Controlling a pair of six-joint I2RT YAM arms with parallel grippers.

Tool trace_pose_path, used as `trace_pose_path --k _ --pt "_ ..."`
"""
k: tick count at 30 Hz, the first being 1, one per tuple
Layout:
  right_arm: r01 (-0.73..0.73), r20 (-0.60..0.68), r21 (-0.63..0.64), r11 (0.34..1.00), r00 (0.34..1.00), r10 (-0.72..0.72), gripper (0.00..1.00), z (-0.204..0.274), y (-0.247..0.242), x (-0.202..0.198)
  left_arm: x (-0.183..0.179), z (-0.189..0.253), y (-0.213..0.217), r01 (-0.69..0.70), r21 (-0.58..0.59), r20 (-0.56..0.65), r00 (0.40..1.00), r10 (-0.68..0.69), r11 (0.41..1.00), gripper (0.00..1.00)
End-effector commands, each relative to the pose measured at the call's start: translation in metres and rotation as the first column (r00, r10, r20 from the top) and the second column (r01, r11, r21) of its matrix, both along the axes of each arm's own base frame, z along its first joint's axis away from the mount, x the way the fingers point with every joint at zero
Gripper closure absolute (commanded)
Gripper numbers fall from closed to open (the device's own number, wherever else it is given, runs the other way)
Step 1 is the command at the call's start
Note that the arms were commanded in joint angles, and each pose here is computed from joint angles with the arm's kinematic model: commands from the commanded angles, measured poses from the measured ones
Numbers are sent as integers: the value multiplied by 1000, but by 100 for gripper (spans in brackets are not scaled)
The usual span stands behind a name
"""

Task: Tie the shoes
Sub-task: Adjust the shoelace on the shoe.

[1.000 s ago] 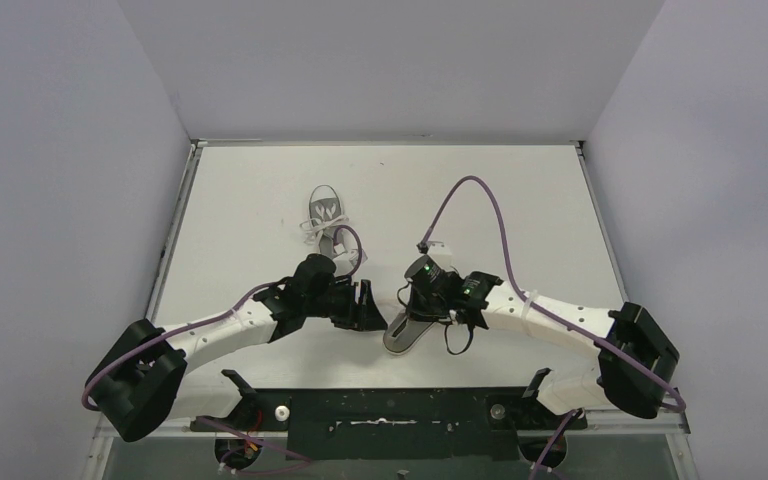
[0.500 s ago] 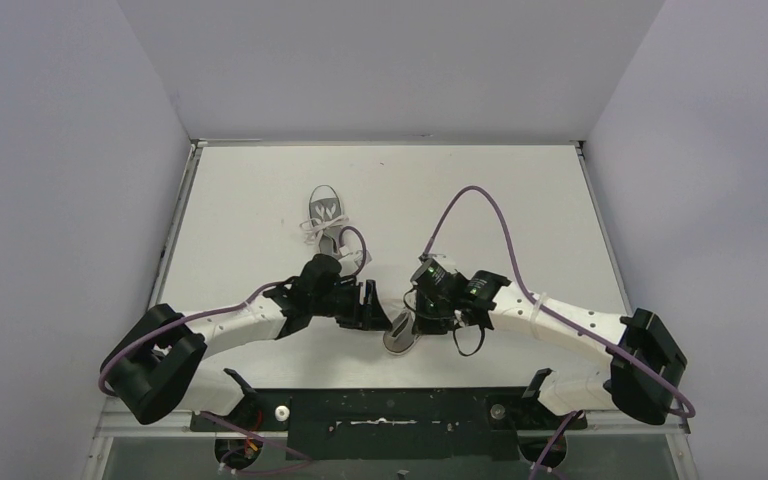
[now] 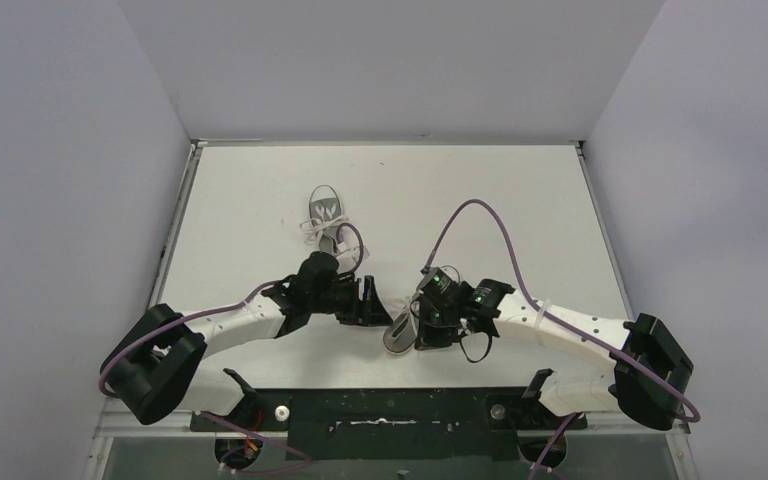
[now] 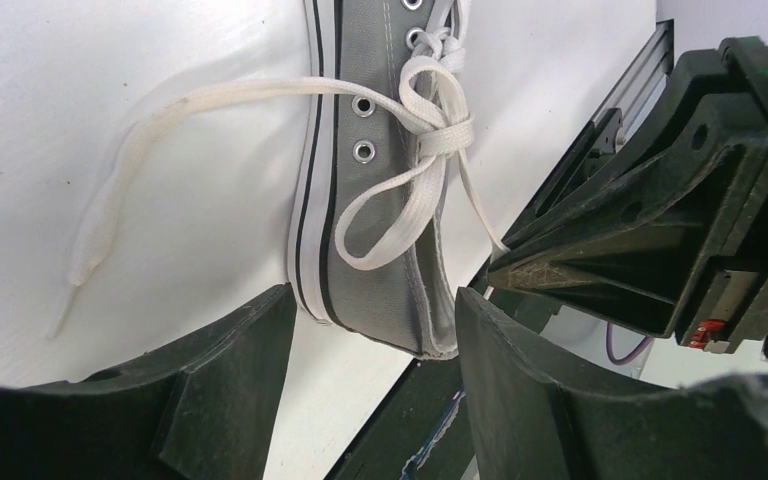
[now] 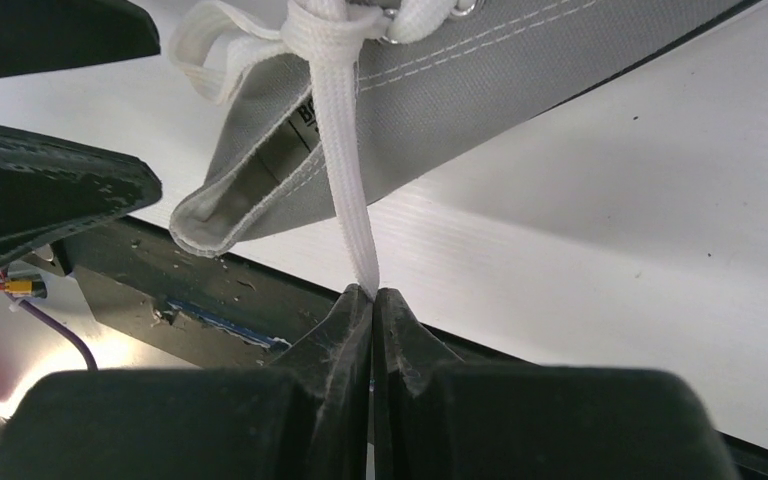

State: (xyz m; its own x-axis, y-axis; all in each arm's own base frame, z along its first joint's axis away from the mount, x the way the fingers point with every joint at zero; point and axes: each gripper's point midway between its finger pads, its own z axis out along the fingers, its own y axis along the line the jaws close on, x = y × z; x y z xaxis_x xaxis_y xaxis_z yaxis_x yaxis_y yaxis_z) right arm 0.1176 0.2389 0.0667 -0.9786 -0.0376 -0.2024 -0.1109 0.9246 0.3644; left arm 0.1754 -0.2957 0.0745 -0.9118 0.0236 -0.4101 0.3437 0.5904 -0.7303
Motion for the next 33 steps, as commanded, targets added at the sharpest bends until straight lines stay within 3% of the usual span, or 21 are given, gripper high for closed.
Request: trace_pose_path --k 1,17,19,22,24,30,33 --pt "-16 25 82 997 1000 15 100 10 13 1 12 23 -8 9 -71 61 998 -4 997 43" --pt "-13 -18 103 995 1000 15 100 -2 18 -10 22 22 -7 4 -73 58 998 0 997 43" --pt "-17 -3 101 995 1000 17 94 2 17 -8 22 21 -8 7 -70 59 998 -3 998 43" --pt "-23 28 62 998 999 21 70 12 9 -4 24 19 -9 15 -71 63 998 -11 997 43" --pt "-14 81 42 999 997 11 61 31 5 6 25 17 -11 24 -75 66 998 -19 997 43" --pt "155 213 -27 988 966 -146 42 71 3 50 33 15 -5 -11 -78 84 996 17 997 43" --pt "214 275 -88 973 944 -183 41 81 7 74 33 14 -1 -21 -64 98 995 27 998 43"
